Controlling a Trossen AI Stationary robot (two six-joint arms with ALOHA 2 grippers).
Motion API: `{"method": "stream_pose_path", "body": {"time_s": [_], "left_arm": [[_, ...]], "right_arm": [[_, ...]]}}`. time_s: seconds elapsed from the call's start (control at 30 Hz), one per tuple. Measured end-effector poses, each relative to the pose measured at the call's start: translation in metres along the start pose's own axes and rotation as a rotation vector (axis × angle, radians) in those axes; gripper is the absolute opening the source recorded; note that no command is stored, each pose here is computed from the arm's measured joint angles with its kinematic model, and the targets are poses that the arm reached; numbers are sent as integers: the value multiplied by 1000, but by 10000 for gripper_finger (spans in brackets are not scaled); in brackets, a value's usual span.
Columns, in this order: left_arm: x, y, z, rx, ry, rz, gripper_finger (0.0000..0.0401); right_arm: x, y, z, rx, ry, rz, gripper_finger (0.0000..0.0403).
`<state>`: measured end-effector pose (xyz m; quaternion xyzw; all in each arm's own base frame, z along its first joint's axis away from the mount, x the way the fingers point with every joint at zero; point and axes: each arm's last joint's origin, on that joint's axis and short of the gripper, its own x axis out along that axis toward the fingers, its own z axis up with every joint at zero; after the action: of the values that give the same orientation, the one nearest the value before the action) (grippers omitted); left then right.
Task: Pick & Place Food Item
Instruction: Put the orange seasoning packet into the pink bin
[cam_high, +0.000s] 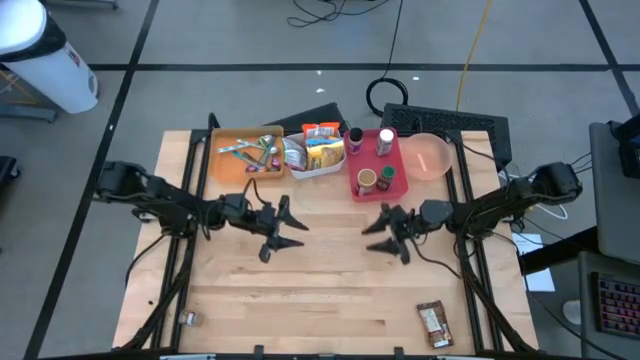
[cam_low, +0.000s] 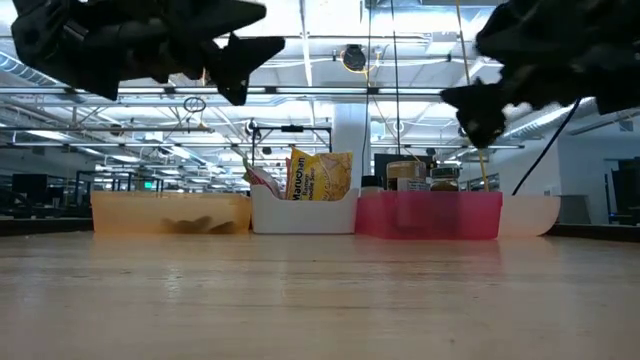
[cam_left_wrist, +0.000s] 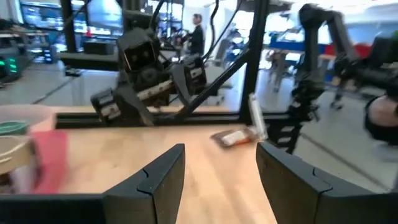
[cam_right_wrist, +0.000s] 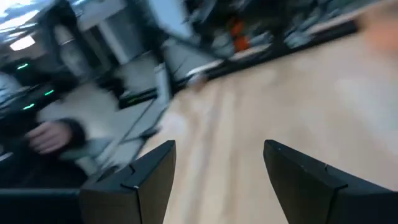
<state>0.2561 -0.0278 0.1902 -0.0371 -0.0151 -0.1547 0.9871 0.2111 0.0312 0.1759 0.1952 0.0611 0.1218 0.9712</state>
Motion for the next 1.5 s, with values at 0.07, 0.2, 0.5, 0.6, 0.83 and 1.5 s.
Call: {"method": "stream_pose_path", "body": {"time_s": [0.07, 0.2, 0.5, 0.6, 0.83, 1.5], "left_arm": [[6, -4, 1, -35, -1, -21, 207], [19, -15, -1, -60, 12, -67, 207], [48, -32, -7, -39, 34, -137, 207], [60, -36, -8, -47, 36, -152, 207], [89, -52, -11, -110, 39, -206, 207], [190, -117, -22, -279, -55, -115, 207]], "right_arm": [[1, 10, -7, 32, 52, 51, 238], [1, 34, -23, 93, 149, 107, 238], [-11, 72, -56, 294, 337, 78, 238], [-16, 78, -67, 355, 419, 48, 238], [-30, 92, -85, 456, 586, 23, 238], [-57, 101, -112, 365, 954, 43, 233]]}}
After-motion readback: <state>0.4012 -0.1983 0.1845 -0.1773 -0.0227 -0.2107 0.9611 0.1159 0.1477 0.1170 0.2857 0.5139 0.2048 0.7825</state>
